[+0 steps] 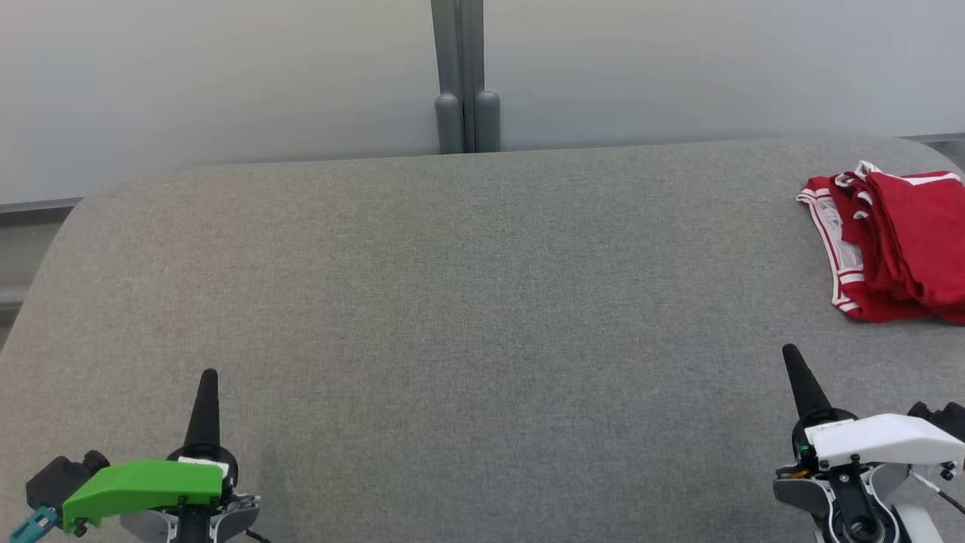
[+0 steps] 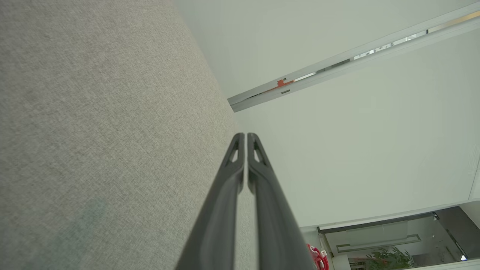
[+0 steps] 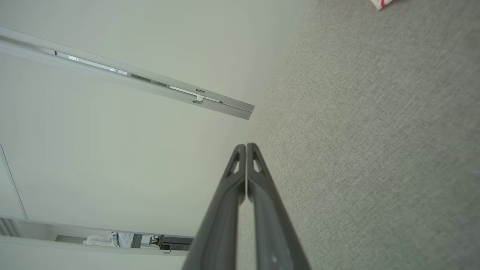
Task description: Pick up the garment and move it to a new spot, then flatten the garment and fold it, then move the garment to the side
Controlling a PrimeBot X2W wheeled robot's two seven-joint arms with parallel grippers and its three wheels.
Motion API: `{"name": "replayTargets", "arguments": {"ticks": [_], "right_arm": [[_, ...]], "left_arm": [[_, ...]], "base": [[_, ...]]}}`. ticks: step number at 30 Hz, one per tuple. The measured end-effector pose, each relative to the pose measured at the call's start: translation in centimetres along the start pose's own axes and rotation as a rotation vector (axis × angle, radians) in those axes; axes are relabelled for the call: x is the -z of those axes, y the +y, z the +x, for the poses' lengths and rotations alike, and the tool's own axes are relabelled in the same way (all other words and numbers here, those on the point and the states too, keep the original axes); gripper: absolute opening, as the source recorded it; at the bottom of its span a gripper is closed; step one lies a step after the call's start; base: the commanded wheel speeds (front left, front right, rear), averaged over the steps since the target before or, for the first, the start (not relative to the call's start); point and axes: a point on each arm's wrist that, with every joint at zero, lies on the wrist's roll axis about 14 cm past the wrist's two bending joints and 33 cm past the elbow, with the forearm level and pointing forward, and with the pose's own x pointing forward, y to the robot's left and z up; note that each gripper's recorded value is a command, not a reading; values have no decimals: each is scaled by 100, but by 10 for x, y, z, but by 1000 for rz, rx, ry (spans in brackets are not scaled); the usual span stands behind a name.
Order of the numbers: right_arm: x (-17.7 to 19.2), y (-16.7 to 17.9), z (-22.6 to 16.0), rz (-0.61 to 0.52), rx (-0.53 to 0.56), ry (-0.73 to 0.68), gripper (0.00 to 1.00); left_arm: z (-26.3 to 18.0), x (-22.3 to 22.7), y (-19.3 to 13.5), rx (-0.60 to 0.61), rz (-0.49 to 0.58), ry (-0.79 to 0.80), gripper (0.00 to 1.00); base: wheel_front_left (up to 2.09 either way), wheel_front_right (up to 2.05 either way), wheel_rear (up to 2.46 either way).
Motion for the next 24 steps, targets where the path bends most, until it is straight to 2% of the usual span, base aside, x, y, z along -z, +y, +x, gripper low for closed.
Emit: {"name": "replayTargets", "arguments": {"ticks": [24], "right_arm": [[-2,5,5,210,-16,7,0]], "left_arm": [[5,-3,-8,34,-198,6,0]], "base": [[0,0,0]]}}
